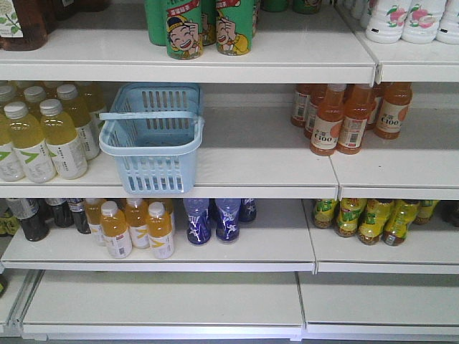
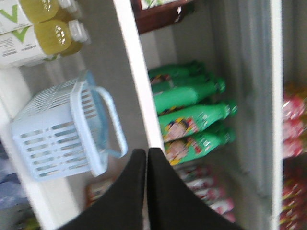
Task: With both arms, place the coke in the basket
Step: 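Drive closer and stop in front of the light-blue basket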
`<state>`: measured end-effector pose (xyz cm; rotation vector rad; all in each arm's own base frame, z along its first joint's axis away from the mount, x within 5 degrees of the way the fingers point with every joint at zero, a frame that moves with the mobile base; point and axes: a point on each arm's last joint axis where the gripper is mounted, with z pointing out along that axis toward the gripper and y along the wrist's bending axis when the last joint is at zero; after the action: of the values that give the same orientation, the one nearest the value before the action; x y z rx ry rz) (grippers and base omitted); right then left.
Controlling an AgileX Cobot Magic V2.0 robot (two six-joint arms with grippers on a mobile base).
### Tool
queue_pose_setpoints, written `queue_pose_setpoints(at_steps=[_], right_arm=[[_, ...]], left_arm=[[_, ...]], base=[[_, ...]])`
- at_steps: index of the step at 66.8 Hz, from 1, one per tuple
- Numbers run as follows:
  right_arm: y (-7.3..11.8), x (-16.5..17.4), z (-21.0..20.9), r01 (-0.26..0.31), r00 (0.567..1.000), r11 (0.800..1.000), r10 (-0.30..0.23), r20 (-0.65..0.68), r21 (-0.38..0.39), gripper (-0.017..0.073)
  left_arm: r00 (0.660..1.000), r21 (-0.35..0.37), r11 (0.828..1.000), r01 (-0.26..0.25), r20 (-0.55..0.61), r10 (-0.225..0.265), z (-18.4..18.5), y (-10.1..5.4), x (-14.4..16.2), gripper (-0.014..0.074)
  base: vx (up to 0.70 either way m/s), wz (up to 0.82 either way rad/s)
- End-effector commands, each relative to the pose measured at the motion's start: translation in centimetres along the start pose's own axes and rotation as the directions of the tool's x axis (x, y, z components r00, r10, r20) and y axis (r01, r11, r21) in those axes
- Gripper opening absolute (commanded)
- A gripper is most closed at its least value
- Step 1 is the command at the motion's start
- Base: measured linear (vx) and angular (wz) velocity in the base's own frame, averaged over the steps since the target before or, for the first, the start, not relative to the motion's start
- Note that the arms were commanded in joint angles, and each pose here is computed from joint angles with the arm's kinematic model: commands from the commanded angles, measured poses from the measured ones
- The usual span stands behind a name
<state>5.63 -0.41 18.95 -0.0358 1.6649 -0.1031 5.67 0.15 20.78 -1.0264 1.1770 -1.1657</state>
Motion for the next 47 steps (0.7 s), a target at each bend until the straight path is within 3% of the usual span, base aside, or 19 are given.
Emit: queue_pose_setpoints(at_steps=[1, 4, 8, 15, 19, 23, 31, 37, 39, 41, 47], right_arm=[[0.1, -0.4, -0.1, 0.022, 0.997, 1.0, -0.022, 0.073, -0.003, -0.0005], [0.1, -0.4, -0.1, 0.022, 0.997, 1.0, -0.022, 0.073, -0.003, -0.0005], [0.1, -0.4, -0.1, 0.022, 0.997, 1.0, -0.022, 0.073, -0.003, -0.0005], [0.1, -0.4, -0.1, 0.022, 0.997, 1.0, -0.022, 0.073, -0.003, -0.0005], [0.1, -0.4, -0.1, 0.022, 0.997, 1.0, -0.022, 0.073, -0.003, -0.0005], [0.1, -0.4, -0.1, 0.022, 0.997, 1.0, -0.022, 0.073, -0.003, -0.0005], [0.1, -0.4, -0.1, 0.022, 0.997, 1.0, -0.022, 0.073, -0.003, -0.0005], [0.1, -0.4, -0.1, 0.022, 0.997, 1.0, -0.022, 0.073, -0.003, -0.0005], [0.1, -0.4, -0.1, 0.022, 0.997, 1.0, -0.022, 0.073, -0.003, -0.0005], [0.1, -0.4, -0.1, 0.022, 0.997, 1.0, -0.022, 0.073, -0.003, -0.0005], [0.1, -0.4, -0.1, 0.022, 0.997, 1.0, -0.022, 0.073, -0.003, -0.0005]], left_arm=[[0.954, 0.196, 0.948, 0.252, 0.117, -0.277, -0.5, -2.8, -1.7, -0.0006], [0.917, 0.236, 0.905, 0.353, 0.103, -0.384, -0.7, -3.7, -2.0, -0.0006], [0.891, 0.295, 0.862, 0.412, 0.067, -0.448, -1.0, -5.7, -2.2, -0.0006], [0.922, 0.422, 0.837, 0.349, 0.003, -0.386, -2.6, -11.2, -2.7, -0.0006], [0.936, 0.507, 0.806, 0.306, -0.006, -0.352, -3.7, -14.8, -3.2, -0.0006], [0.96, 0.575, 0.789, 0.217, 0.022, -0.281, -4.5, -18.1, -3.6, -0.0006], [0.988, 0.62, 0.785, -0.003, 0.122, -0.092, -3.7, -23.2, -3.9, -0.0005], [0.983, 0.605, 0.784, -0.138, 0.18, 0.035, -2.0, -25.5, -3.8, -0.0002], [0.98, 0.586, 0.793, -0.17, 0.187, 0.072, -1.0, -25.8, -3.7, 0.0], [0.98, 0.568, 0.805, -0.172, 0.179, 0.083, -0.1, -25.8, -3.6, 0.0003], [0.994, 0.496, 0.863, -0.094, 0.102, 0.05, 3.4, -24.8, -3.1, 0.0023]], base=[[0.0, 0.0], [0.0, 0.0], [0.0, 0.0], [0.0, 0.0], [0.0, 0.0], [0.0, 0.0], [0.0, 0.0], [0.0, 0.0], [0.0, 0.0], [0.0, 0.0], [0.0, 0.0]])
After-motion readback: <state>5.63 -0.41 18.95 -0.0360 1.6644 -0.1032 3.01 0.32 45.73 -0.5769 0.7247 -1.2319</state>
